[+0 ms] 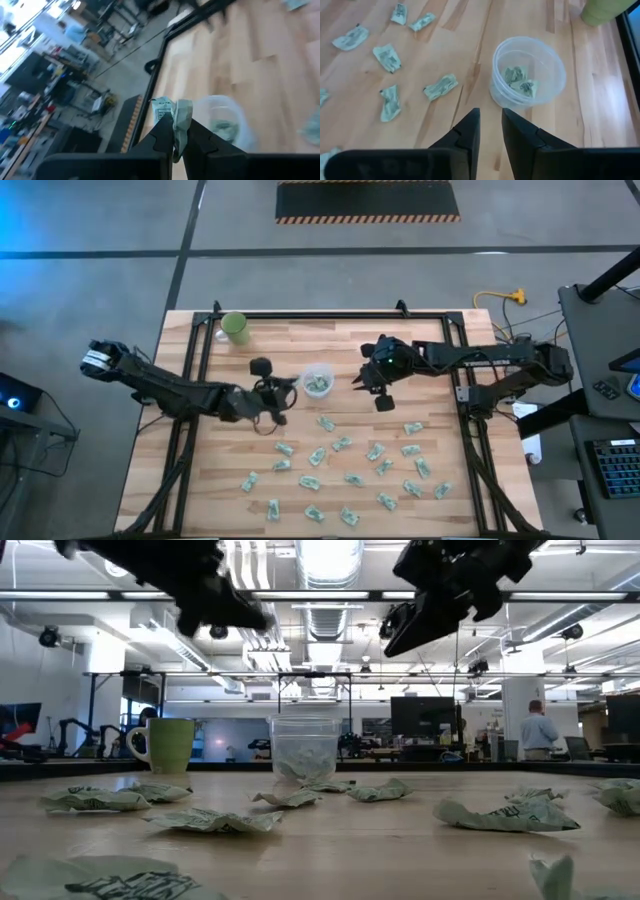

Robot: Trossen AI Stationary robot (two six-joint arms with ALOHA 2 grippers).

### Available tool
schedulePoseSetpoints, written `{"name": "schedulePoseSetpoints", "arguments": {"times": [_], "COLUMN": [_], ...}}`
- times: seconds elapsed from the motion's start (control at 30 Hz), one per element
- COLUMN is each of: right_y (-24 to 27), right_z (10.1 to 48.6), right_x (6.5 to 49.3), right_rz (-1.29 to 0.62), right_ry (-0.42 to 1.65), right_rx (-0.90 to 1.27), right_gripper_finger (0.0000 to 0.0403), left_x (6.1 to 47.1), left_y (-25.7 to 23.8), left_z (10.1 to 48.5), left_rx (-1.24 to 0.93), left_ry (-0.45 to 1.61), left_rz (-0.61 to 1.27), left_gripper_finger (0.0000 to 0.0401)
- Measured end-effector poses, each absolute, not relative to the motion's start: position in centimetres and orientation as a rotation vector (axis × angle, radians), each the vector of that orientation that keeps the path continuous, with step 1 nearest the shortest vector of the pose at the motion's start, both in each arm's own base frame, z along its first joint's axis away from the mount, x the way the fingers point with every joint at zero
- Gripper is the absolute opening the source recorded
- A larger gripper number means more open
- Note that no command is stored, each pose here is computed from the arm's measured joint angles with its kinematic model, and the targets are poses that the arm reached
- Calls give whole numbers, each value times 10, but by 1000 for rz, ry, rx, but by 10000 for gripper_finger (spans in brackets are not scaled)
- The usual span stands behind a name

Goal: Pick and place Stevia / Truvia into bins
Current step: Put the green stevia packet into the transparent container

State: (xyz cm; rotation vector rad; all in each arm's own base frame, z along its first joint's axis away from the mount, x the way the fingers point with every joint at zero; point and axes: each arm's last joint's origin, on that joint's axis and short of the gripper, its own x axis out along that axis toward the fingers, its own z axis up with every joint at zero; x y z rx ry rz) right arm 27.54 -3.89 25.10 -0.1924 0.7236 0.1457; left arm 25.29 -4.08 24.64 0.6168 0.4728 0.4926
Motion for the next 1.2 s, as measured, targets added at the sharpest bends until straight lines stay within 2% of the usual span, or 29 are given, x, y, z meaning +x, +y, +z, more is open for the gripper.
{"name": "schedulePoseSetpoints", "arguments": {"times": [0.27, 0.57, 0.77, 0.9, 1.03, 1.2], "right_y": [-36, -35, -35, -34, -34, -34], "right_z": [266, 269, 262, 255, 251, 249], "right_x": [258, 251, 250, 248, 247, 246], "right_rz": [135, 126, 129, 132, 134, 135], "right_ry": [708, 709, 732, 749, 761, 769], "right_rx": [-175, -151, -145, -142, -139, -137], "right_gripper_finger": [68, 68, 68, 68, 68, 68], "left_x": [282, 308, 313, 314, 314, 315], "left_y": [-9, 13, 19, 19, 20, 21], "left_z": [221, 209, 205, 204, 205, 208], "left_rx": [607, 551, 543, 517, 511, 512], "left_ry": [558, 584, 602, 607, 603, 591], "left_rz": [587, 424, 405, 326, 320, 333], "left_gripper_finger": [8, 8, 9, 11, 38, 93]}}
